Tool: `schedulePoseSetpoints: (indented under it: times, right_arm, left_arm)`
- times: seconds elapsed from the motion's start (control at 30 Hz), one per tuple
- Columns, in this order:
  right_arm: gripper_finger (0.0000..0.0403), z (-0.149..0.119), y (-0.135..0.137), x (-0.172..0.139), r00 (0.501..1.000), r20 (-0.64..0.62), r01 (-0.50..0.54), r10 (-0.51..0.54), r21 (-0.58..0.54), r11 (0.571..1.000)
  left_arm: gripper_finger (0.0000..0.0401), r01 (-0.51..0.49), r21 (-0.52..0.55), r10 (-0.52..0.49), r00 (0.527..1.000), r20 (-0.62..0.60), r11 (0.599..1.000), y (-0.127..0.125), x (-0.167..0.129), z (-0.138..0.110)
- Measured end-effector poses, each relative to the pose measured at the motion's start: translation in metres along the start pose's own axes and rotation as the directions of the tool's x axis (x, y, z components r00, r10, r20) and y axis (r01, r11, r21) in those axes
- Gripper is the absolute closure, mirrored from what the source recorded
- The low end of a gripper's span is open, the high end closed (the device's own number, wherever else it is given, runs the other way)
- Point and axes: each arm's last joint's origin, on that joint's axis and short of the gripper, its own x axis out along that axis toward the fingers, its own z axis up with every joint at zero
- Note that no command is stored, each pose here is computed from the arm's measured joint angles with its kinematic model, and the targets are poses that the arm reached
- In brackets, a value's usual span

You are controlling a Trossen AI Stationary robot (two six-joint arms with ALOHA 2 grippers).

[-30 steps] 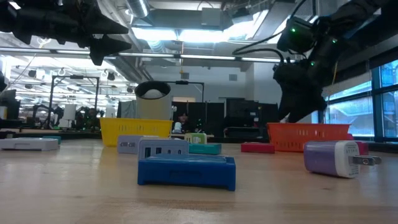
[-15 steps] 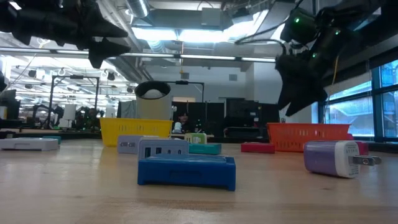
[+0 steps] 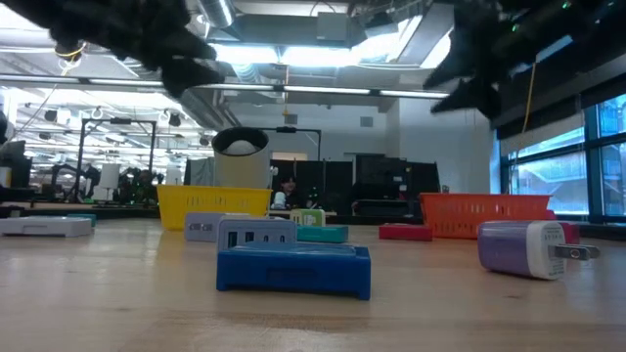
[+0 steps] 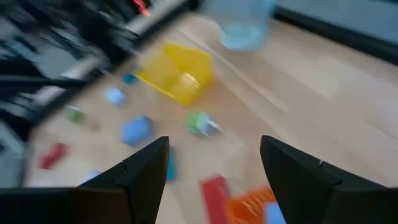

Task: Pick & Place Office items
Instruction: Put the right light blue digital clock into the yellow bin

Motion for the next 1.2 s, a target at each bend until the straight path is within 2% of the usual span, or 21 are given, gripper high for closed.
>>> schedulePoseSetpoints:
  times: [0.17,0.3,0.4,0.5,0.6,0.73,0.87,1.07,1.2]
  right_arm:
    - [0.0148,0.008,0.015,-0.015,0.984,0.125,-0.125,0.127,-0.023,0.992]
    - [0.0148,0.009,0.023,-0.027,0.97,0.211,-0.1,0.12,-0.106,0.989]
    - [0.0148,0.007,0.027,-0.033,0.964,0.262,0.002,0.051,-0.197,0.98]
    - [0.0148,0.002,0.033,-0.034,0.96,0.278,0.065,0.029,-0.321,0.945]
    - [0.0148,-0.003,0.041,-0.036,0.964,0.254,0.04,0.078,-0.427,0.903]
    - [0.0148,-0.009,0.049,-0.038,0.965,0.207,-0.035,0.159,-0.502,0.864]
    - [0.0148,-0.015,0.051,-0.037,0.967,0.15,-0.101,0.205,-0.514,0.852]
    - [0.0148,-0.03,0.043,-0.029,0.982,0.093,-0.105,0.162,-0.443,0.89]
    - [0.0148,-0.038,0.039,-0.025,0.987,0.067,-0.105,0.143,-0.403,0.909]
  left_arm:
    - [0.0159,-0.015,0.161,0.024,0.998,-0.058,0.987,-0.01,0.023,0.008]
    - [0.0159,-0.006,0.238,0.04,0.99,-0.136,0.971,-0.015,0.043,0.002]
    - [0.0159,-0.011,0.25,0.06,0.98,-0.19,0.968,-0.015,0.058,-0.007]
    - [0.0159,-0.015,0.224,0.062,0.977,-0.202,0.975,-0.014,0.072,-0.014]
    - [0.0159,-0.021,0.196,0.063,0.976,-0.209,0.98,-0.012,0.085,-0.02]
    - [0.0159,-0.017,0.174,0.059,0.97,-0.237,0.985,-0.01,0.097,-0.026]
    - [0.0159,0.021,0.179,0.033,0.956,-0.291,0.984,-0.015,0.112,-0.021]
    - [0.0159,0.135,0.242,-0.023,0.908,-0.419,0.961,-0.033,0.133,-0.023]
    - [0.0159,0.171,0.254,-0.031,0.879,-0.476,0.952,-0.037,0.144,-0.031]
